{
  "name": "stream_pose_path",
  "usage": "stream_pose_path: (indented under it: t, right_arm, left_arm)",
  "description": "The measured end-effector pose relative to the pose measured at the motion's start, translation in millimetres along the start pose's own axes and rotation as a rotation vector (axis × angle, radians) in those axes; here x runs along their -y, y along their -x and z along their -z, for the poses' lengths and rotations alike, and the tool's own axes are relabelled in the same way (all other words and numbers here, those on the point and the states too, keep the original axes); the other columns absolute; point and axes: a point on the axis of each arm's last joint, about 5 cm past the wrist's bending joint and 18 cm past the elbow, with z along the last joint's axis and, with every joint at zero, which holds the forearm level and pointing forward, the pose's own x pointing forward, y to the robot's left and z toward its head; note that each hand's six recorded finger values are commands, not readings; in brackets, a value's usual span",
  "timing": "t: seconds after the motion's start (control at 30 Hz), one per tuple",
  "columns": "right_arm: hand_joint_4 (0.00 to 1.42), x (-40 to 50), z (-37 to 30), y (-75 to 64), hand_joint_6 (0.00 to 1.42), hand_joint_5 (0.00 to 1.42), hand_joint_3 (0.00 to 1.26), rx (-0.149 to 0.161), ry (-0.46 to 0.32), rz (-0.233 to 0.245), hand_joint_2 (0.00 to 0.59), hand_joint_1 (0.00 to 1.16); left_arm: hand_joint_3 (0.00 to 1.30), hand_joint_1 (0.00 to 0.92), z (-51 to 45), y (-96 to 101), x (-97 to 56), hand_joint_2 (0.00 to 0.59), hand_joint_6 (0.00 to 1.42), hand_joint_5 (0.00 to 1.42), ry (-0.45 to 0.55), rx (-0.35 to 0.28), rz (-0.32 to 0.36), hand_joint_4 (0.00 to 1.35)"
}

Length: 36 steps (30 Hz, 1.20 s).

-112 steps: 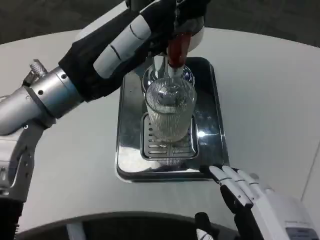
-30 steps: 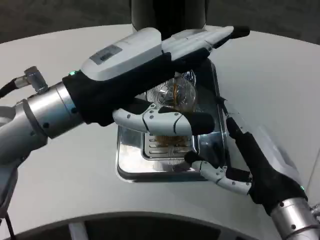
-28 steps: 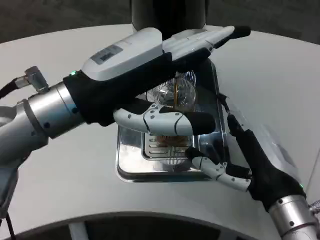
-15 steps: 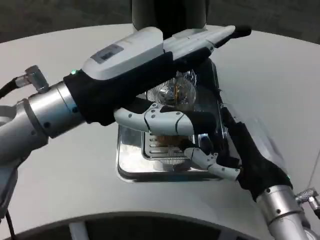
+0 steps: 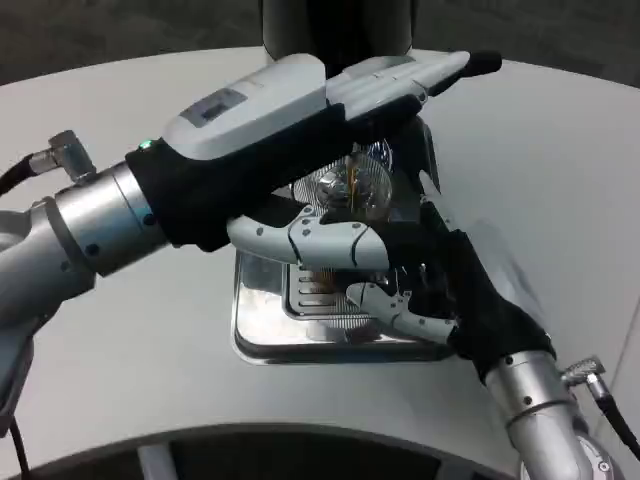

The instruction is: Grasp the cup under the faucet to collect the drink, then remove the cup.

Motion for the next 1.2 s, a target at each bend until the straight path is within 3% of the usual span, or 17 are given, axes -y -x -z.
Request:
stream_pose_path:
  t: [0.2, 0.4, 1.2]
  right_arm:
    - [0.0, -6.5, -3.8, -8.1, 0.02, 0.0, 0.0, 0.01, 0.005, -0.012, 0.199, 0.62]
    - [0.0, -10.5, -3.5, -14.8, 0.02, 0.0, 0.0, -0.006, -0.002, -0.015, 0.198, 0.63]
    - [0.0, -23.8, -8.2, -34.7, 0.08, 0.0, 0.0, -0.018, -0.088, 0.035, 0.192, 0.67]
  left_arm:
    - [0.0, 0.0, 0.0, 0.3, -0.2, 0.176, 0.01, 0.03, -0.001, -0.002, 0.001, 0.0]
    - [0.0, 0.0, 0.1, 0.5, -0.4, 0.176, 0.01, 0.03, -0.002, -0.002, 0.001, 0.0]
    - [0.0, 0.0, 4.6, 4.3, -0.4, 0.177, 0.02, 0.04, 0.003, -0.018, -0.002, 0.0]
